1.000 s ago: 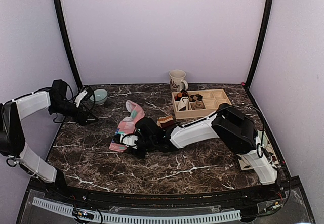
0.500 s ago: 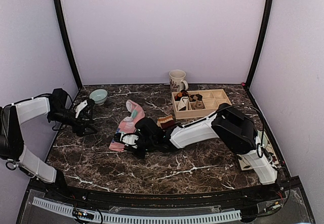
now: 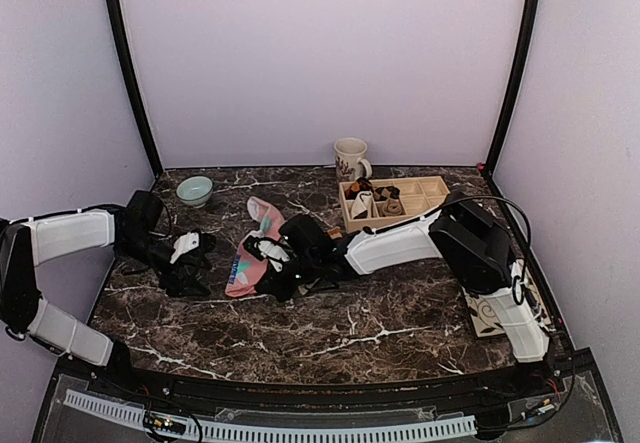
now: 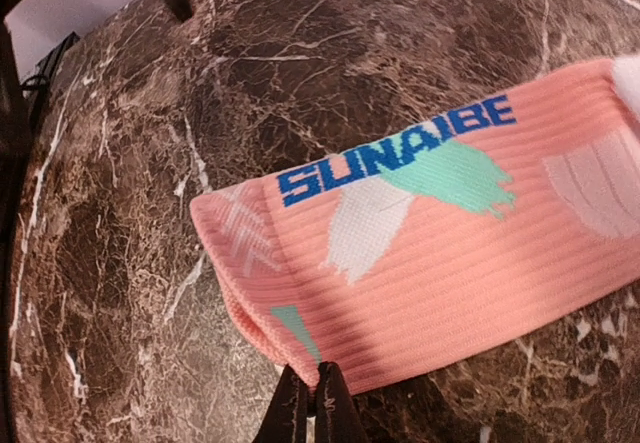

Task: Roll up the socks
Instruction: Pick up the sock from the center of the board, then roll the sock at the center of the board.

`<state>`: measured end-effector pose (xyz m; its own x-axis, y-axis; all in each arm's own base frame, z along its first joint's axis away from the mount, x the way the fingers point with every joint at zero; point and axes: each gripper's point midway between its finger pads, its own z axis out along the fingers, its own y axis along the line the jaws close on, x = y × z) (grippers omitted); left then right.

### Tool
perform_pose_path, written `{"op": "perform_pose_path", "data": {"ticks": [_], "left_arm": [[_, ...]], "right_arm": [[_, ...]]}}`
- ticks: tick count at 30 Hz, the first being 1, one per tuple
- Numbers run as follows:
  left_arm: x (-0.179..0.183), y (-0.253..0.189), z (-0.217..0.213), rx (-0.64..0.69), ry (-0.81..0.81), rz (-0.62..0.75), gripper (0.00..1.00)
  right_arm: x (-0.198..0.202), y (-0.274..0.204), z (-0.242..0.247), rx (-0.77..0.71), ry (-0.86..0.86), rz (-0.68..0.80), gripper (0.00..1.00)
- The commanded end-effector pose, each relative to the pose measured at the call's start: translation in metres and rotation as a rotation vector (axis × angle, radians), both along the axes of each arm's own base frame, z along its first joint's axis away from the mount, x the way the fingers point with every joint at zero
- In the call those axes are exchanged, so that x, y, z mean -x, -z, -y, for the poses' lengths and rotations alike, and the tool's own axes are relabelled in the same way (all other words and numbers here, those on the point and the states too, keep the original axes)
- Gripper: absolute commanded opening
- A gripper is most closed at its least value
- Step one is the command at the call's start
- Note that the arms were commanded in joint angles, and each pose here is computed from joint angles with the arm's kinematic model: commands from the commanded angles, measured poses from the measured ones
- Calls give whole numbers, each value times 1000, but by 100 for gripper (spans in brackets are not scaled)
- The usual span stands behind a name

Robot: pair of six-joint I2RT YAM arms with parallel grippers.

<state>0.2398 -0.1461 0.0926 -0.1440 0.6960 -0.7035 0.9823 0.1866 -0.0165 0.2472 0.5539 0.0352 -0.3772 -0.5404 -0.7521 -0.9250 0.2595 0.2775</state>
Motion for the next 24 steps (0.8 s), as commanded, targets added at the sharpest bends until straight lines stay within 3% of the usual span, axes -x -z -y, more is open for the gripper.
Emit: {"op": "perform_pose_path", "data": {"ticks": [1, 6, 18, 24], "left_arm": [[9, 7, 9, -52, 84, 104, 72], [8, 18, 23, -115, 139, 174, 68], [2, 47, 41, -198, 194, 263, 45], [-11, 49, 42, -223, 176, 340, 47]], "right_arm": [[8, -15, 4, -39, 70, -211, 0], [9, -6, 2, -18, 89, -275, 0], [1, 7, 5, 17, 149, -369, 0], [-2, 9, 9, 26, 167, -409, 0]]}}
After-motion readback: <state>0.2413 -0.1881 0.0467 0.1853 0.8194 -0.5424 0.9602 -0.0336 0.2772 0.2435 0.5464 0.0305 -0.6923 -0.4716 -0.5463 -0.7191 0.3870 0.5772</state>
